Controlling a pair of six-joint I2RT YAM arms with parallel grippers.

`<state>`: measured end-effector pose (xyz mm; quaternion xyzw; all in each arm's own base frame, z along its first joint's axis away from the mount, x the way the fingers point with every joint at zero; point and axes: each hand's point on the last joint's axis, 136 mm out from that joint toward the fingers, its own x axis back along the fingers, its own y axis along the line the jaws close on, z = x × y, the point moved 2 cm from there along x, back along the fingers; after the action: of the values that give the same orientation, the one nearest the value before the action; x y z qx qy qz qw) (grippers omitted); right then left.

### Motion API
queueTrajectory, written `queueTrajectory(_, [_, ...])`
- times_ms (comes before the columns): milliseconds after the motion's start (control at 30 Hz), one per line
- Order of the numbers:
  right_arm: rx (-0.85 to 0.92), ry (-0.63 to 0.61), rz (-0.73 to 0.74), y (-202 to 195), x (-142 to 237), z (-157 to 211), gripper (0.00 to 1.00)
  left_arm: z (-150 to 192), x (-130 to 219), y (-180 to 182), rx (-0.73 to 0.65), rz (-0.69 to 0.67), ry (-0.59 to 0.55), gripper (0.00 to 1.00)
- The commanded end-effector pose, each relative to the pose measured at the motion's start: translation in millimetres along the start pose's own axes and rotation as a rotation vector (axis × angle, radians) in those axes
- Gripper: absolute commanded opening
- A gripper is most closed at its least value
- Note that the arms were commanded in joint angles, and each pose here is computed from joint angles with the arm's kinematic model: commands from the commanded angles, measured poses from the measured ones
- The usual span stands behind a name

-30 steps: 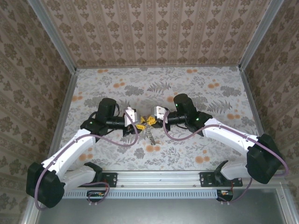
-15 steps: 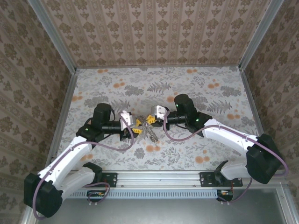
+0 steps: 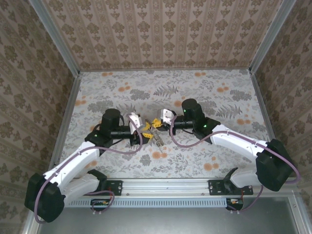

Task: Put the keys on the keyring

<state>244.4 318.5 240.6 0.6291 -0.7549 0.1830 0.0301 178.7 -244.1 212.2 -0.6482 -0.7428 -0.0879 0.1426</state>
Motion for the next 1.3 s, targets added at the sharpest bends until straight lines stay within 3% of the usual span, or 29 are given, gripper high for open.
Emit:
queueTrajectory(0, [0.009, -0.038, 0.032, -5, -2, -8, 0.0, -2, -3, 3, 0.001, -0.017, -0.006, 0.41])
queueTrajectory(233, [-0.023, -0.019, 0.069, -11, -4, -1, 0.0, 3, 8, 13, -0.047, -0.144, 0.053, 0.18])
queueTrajectory(367, [-0.043, -0.014, 0.076, -12, -7, 2, 0.0, 4, 14, 11, -0.106, -0.18, 0.084, 0.17])
queueTrajectory(500, [-0.055, -0.042, 0.078, -14, -7, -4, 0.0, 3, 9, 1, -0.171, -0.132, 0.086, 0.21])
queueTrajectory(633, [-0.08, -0.034, 0.068, -15, -14, 3, 0.0, 6, 3, 5, -0.132, -0.137, 0.118, 0.27])
queueTrajectory(800, [-0.076, -0.035, 0.075, -16, -12, 3, 0.0, 9, 10, 6, -0.048, -0.167, 0.103, 0.49])
queueTrajectory(1033, [-0.074, -0.043, 0.071, -13, -10, 2, 0.0, 9, 27, 3, 0.094, -0.203, 0.002, 0.58])
queueTrajectory(1267, [-0.076, -0.06, 0.056, -12, -14, -1, 0.0, 8, 16, 15, 0.133, -0.197, -0.016, 0.59])
